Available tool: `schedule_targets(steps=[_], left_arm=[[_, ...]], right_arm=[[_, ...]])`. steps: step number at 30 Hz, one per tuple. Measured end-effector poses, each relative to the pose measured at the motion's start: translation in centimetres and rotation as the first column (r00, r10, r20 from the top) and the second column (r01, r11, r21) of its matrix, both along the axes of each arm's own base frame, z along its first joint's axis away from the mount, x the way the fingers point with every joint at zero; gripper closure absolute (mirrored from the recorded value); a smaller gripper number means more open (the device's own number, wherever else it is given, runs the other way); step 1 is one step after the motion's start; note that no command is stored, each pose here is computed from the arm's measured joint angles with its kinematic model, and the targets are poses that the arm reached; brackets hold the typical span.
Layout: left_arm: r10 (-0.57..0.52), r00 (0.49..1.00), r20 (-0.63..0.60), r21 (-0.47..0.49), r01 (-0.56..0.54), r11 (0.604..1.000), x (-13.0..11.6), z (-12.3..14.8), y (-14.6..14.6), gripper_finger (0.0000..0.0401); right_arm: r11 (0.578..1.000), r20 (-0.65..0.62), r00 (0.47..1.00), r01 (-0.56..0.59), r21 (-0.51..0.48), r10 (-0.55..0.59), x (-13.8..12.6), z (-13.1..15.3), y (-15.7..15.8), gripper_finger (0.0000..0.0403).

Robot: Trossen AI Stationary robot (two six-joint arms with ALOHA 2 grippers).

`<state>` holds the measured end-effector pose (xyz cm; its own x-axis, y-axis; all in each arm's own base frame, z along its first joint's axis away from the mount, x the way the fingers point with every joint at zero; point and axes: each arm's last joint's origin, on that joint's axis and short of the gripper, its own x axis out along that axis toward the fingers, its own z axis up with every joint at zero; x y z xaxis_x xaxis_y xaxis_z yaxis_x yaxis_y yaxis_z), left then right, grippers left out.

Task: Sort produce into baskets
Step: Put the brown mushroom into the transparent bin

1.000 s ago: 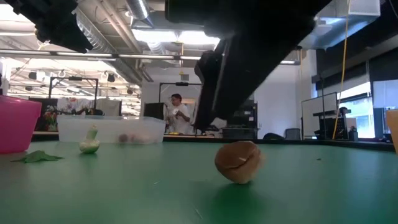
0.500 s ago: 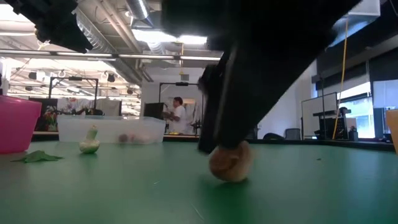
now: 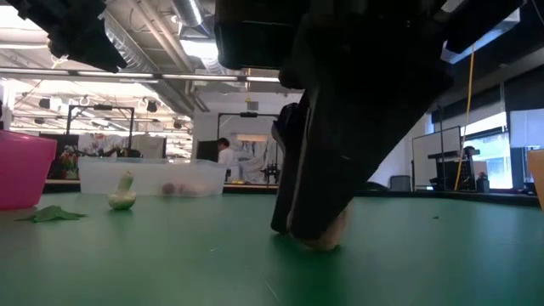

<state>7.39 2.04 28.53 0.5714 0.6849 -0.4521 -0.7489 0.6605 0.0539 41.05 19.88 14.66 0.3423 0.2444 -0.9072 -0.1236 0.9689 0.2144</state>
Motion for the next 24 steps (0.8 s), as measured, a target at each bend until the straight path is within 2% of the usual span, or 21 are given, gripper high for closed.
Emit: schedule_targets(steps=[7,19,24], left_arm=[[0.000,1.000,0.000,0.000,0.000,1.000,0.00,-0.01,0.00,0.0191],[0.000,1.000,0.000,0.000,0.000,1.000,0.00,-0.01,0.00,0.0191],[0.000,1.000,0.000,0.000,0.000,1.000,0.00,-0.01,0.00,0.0191]], right_arm=[[0.998,-0.070,0.998,-0.001,-0.058,-0.003,-0.85,-0.12,-0.10,0.0120],[0.992,-0.028,1.000,-0.003,-0.127,-0.001,-0.93,-0.23,0.17,0.0176],[0.990,-0.017,1.000,-0.008,-0.141,0.006,-0.89,-0.27,0.17,0.0212]])
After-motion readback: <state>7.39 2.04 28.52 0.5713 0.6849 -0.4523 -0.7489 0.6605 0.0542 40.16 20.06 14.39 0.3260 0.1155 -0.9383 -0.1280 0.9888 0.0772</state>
